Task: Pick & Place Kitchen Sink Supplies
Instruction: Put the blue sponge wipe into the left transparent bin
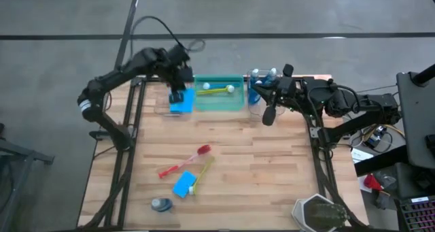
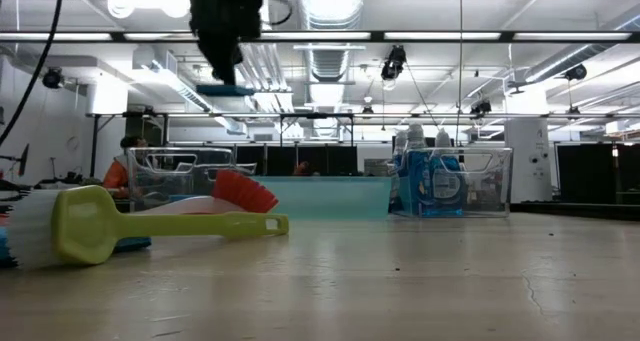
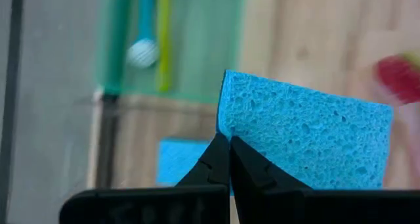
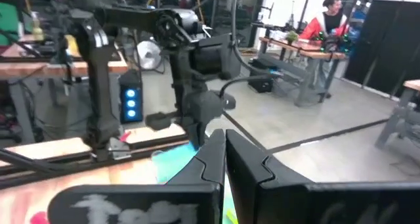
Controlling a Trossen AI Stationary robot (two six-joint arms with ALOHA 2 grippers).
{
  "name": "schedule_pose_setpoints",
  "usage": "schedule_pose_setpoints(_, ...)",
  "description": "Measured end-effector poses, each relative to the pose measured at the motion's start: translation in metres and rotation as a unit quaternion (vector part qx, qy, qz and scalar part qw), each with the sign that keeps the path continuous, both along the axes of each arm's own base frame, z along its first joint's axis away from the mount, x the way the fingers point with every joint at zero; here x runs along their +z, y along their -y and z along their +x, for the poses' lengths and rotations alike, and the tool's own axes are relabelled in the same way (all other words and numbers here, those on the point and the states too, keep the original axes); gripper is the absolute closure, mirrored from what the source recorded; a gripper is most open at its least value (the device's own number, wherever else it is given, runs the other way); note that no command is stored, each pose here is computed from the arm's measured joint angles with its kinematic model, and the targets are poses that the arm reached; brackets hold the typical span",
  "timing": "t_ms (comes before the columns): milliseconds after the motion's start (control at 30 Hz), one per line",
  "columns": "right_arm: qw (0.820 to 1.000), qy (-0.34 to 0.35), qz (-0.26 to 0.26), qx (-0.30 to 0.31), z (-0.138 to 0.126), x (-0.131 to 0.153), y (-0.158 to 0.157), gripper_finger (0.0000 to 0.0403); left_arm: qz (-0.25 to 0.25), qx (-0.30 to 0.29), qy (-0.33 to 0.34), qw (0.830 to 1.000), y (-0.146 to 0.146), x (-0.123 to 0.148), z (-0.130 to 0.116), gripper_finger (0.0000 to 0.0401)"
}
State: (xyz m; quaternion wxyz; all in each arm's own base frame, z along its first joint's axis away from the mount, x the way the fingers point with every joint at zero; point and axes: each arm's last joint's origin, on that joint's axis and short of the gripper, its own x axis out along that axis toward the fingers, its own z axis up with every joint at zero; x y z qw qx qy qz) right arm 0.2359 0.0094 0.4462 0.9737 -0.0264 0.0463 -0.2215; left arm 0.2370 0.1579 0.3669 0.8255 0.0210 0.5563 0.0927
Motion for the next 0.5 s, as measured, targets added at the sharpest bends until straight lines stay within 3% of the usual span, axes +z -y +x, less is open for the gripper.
schedule_pose_setpoints(233,1.0,0.006,0.024,-0.011,0.004,-0.003,0.004,0.0394,-0.002,0.057,-0.011,0.998,-0.057,-0.019,-0.041,0.0401)
schedule_pose_setpoints(500,1.0,-0.011,0.02,-0.012,0.017,-0.011,0.003,0.0394,0.003,0.019,-0.035,0.999,-0.077,-0.062,-0.049,0.0401)
